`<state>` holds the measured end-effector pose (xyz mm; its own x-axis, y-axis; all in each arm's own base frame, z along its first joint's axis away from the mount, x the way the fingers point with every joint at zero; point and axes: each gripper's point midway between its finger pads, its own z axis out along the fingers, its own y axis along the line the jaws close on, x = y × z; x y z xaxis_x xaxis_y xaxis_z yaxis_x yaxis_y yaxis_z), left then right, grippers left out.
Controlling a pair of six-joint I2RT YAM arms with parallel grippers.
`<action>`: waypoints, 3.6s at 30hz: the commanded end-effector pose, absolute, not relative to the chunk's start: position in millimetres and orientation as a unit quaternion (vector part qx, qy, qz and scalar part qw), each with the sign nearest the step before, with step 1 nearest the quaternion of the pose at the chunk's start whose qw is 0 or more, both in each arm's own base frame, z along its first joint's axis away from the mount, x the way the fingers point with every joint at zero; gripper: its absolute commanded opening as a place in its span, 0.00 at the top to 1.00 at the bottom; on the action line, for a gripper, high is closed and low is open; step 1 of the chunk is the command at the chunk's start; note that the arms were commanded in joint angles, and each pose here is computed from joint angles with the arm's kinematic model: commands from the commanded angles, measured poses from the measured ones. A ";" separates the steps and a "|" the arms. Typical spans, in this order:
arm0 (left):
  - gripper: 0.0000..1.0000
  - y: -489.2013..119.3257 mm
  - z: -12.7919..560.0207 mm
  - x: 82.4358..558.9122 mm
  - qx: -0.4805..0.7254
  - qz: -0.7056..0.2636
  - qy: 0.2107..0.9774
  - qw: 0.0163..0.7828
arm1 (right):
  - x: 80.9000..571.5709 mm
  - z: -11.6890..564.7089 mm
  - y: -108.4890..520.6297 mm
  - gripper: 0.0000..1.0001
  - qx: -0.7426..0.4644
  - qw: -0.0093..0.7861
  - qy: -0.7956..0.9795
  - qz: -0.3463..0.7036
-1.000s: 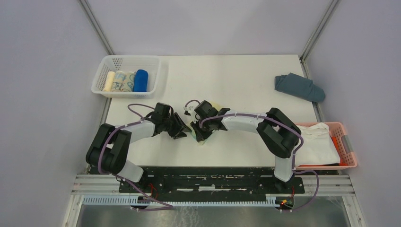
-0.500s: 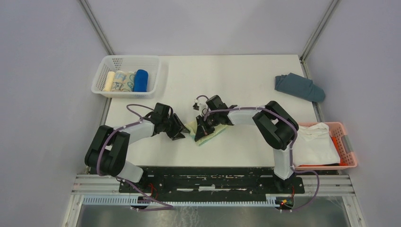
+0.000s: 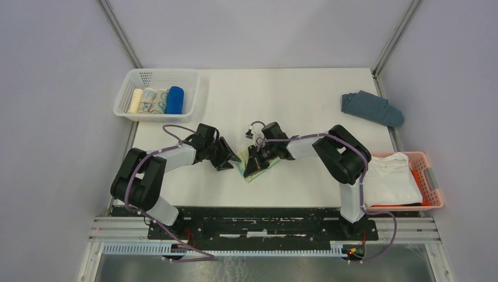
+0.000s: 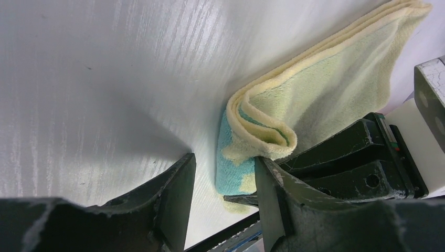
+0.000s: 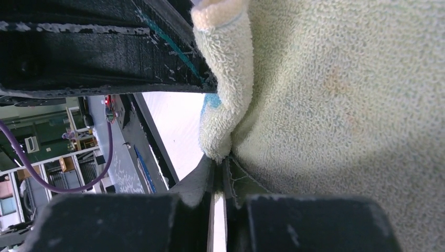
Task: Roll the towels
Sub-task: Roll the towel at the center of the board.
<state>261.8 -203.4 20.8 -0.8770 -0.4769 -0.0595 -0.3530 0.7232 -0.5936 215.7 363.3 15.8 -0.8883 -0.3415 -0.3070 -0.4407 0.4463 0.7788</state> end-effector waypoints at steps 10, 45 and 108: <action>0.47 -178.3 -30.6 250.3 -0.268 -0.203 0.938 0.086 | 228.2 31.5 344.5 0.57 -0.245 0.125 0.874 0.402; 0.50 -179.1 -43.3 241.0 -0.289 -0.202 0.934 0.063 | 229.2 52.5 349.9 0.41 -0.371 0.344 0.849 0.150; 0.55 -203.4 -50.5 238.9 -0.231 -0.206 0.950 0.051 | 201.8 -14.5 279.1 0.76 -0.171 0.121 0.908 0.362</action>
<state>281.4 -247.4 17.3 -0.8820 -0.4710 0.0135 -0.3497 0.6352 -0.6887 211.4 318.5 13.5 -0.9066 -0.1649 -0.3883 -0.4164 0.4984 0.7605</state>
